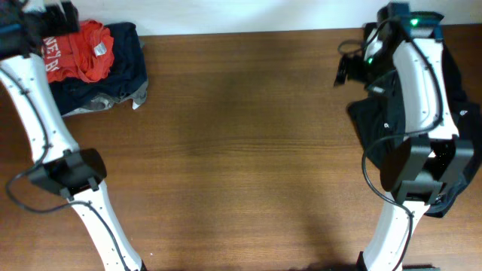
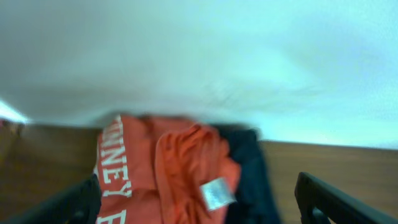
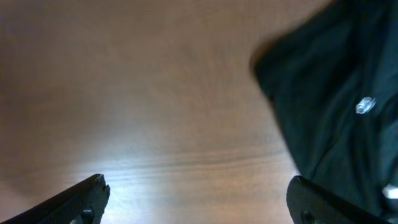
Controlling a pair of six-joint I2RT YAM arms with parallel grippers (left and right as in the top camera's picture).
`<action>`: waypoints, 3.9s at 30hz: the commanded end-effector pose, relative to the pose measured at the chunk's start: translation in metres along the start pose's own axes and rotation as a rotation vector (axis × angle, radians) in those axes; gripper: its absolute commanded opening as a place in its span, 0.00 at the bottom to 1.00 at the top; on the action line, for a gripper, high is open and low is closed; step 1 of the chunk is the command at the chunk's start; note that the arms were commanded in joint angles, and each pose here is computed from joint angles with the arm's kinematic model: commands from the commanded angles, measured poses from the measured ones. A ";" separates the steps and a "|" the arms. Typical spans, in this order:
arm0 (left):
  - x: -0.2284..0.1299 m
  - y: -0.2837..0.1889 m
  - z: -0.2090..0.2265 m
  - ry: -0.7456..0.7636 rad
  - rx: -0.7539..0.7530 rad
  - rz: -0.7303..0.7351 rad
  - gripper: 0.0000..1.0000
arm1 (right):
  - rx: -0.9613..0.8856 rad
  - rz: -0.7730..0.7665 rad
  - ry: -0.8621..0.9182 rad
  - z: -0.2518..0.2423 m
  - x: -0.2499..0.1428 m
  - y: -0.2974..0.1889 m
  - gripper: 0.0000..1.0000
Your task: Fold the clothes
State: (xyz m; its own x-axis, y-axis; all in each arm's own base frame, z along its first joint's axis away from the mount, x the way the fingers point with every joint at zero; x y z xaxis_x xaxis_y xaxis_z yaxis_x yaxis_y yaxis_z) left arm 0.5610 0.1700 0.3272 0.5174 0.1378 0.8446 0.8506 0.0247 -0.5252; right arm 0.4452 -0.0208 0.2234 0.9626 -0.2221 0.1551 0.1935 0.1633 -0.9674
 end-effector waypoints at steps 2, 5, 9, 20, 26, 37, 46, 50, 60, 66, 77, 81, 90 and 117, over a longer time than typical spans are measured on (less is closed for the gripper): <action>0.020 -0.047 -0.034 0.015 -0.115 -0.028 0.99 | 0.013 -0.217 -0.105 0.017 0.011 -0.081 0.97; 0.015 -0.059 -0.048 0.008 -0.149 0.017 0.99 | 0.023 -0.343 -0.147 0.025 0.004 -0.133 0.99; 0.000 -0.060 -0.058 -0.006 -0.169 0.094 0.99 | 0.050 -0.576 -0.203 0.038 -0.012 -0.205 0.99; -0.026 -0.063 -0.062 -0.049 -0.177 0.232 0.99 | 0.087 -1.041 -0.281 0.049 -0.142 -0.362 0.99; -0.027 -0.063 -0.062 -0.049 -0.176 0.233 0.99 | 0.097 -1.151 -0.299 0.049 -0.189 -0.393 0.99; -0.027 -0.063 -0.062 -0.049 -0.177 0.233 0.99 | 0.102 -1.214 -0.309 0.048 -0.217 -0.408 0.99; -0.027 -0.063 -0.062 -0.049 -0.176 0.233 0.99 | 0.108 -1.184 -0.303 0.048 -0.208 -0.402 0.99; -0.027 -0.063 -0.062 -0.049 -0.177 0.233 0.99 | 0.052 -1.170 -0.266 0.043 -0.187 -0.398 0.99; -0.027 -0.063 -0.062 -0.049 -0.176 0.233 0.99 | 0.036 -1.299 -0.307 0.048 -0.112 -0.373 0.99; -0.027 -0.063 -0.062 -0.049 -0.176 0.233 0.99 | 0.059 -1.260 -0.322 0.038 -0.107 -0.295 0.99; -0.027 -0.063 -0.062 -0.049 -0.176 0.233 0.99 | 0.058 -1.272 -0.323 0.003 -0.163 -0.151 0.99; -0.027 -0.063 -0.062 -0.049 -0.177 0.233 0.99 | 0.065 -1.328 -0.330 -0.009 -0.191 -0.102 0.99; -0.027 -0.063 -0.062 -0.049 -0.176 0.233 0.99 | 0.071 -1.362 -0.337 -0.028 -0.235 -0.034 0.99; -0.027 -0.063 -0.061 -0.049 -0.176 0.233 0.99 | 0.066 -1.311 -0.330 -0.039 -0.254 0.014 0.99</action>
State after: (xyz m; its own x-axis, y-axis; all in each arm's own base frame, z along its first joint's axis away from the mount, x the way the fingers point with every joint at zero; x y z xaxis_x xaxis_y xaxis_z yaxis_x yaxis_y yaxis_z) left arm 0.4986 0.1030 0.3464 0.6965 0.1627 0.6989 0.7175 -0.1764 -0.6739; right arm 0.1963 -0.0018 0.1641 0.0623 -0.0115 0.9980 0.9971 0.0444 -0.0617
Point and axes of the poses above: each gripper's point midway between its finger pads, its own y axis out along the fingers, its own z axis along the line the jaws close on, x = y × z, the point moved 5 cm from there along -y, back along the fingers, and after that the axes turned 4 degrees about -y, right-handed, at the moved point
